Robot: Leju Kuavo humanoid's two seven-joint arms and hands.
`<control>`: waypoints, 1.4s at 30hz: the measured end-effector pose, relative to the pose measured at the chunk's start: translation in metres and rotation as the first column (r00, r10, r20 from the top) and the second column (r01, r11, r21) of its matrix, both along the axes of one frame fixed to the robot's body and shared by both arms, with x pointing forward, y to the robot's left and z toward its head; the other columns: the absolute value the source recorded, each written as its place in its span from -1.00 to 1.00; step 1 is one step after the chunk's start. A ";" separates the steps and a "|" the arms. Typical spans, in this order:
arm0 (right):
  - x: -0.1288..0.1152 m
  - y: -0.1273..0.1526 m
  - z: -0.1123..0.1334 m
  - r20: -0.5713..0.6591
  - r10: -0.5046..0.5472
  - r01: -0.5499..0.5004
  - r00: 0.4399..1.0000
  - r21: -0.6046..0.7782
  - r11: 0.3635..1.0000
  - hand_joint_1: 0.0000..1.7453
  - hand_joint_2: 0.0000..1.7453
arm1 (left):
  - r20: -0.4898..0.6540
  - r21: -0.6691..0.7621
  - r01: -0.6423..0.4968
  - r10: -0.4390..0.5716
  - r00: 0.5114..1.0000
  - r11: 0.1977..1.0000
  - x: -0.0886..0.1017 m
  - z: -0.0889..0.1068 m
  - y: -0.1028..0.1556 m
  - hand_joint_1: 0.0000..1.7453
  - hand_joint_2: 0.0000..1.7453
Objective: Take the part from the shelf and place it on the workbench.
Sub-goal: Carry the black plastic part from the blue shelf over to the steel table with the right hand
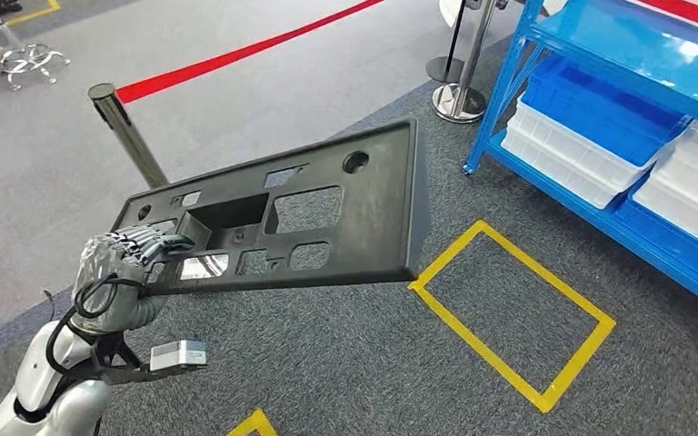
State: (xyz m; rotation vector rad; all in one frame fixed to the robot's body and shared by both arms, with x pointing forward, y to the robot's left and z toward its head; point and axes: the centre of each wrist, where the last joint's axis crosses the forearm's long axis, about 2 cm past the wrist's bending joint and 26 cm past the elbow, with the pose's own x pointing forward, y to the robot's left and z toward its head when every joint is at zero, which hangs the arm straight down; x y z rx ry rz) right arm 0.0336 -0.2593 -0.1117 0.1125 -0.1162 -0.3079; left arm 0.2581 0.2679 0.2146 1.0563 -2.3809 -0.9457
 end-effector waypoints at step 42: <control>0.005 0.002 0.001 0.006 0.031 -0.031 1.000 0.012 0.999 -1.00 -1.00 | 0.001 -0.036 0.001 -0.001 1.000 0.999 -0.008 -0.002 0.028 1.00 1.00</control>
